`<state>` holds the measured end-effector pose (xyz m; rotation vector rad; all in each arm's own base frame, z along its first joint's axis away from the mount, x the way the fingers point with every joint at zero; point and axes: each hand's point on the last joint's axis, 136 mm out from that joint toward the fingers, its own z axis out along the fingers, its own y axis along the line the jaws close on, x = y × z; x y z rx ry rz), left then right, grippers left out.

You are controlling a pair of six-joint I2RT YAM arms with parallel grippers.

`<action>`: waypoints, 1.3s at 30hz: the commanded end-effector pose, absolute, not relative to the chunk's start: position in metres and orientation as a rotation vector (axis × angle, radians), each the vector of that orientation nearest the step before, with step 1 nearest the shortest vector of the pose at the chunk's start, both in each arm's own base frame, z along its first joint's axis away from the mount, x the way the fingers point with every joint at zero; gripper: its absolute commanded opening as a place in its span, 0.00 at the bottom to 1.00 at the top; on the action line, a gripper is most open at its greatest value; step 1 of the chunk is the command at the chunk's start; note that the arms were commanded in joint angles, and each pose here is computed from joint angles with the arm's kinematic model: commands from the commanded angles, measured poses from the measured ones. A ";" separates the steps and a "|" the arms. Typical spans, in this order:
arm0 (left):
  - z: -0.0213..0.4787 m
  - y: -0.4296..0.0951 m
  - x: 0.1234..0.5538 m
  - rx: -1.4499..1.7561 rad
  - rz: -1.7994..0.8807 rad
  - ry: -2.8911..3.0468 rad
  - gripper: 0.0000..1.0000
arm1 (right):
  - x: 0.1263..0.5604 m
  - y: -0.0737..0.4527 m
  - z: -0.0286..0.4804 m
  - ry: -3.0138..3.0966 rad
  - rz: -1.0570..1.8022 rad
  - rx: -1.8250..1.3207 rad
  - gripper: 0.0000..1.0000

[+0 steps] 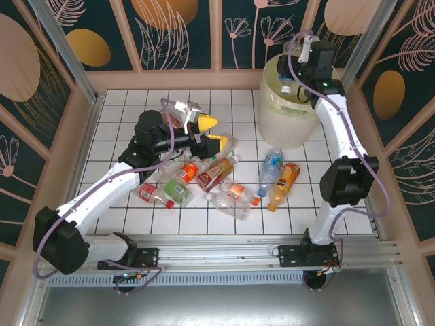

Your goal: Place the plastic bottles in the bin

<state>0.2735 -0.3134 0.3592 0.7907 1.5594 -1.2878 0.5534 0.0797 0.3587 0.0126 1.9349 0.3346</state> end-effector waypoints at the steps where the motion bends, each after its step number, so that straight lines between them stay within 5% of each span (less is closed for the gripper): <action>1: 0.368 -0.313 0.268 0.820 -1.275 1.521 0.99 | 0.558 0.073 0.360 1.968 0.327 0.059 0.62; 39: 0.370 -0.311 0.260 0.840 -1.289 1.521 0.99 | 0.573 0.052 0.217 2.400 0.444 0.281 0.64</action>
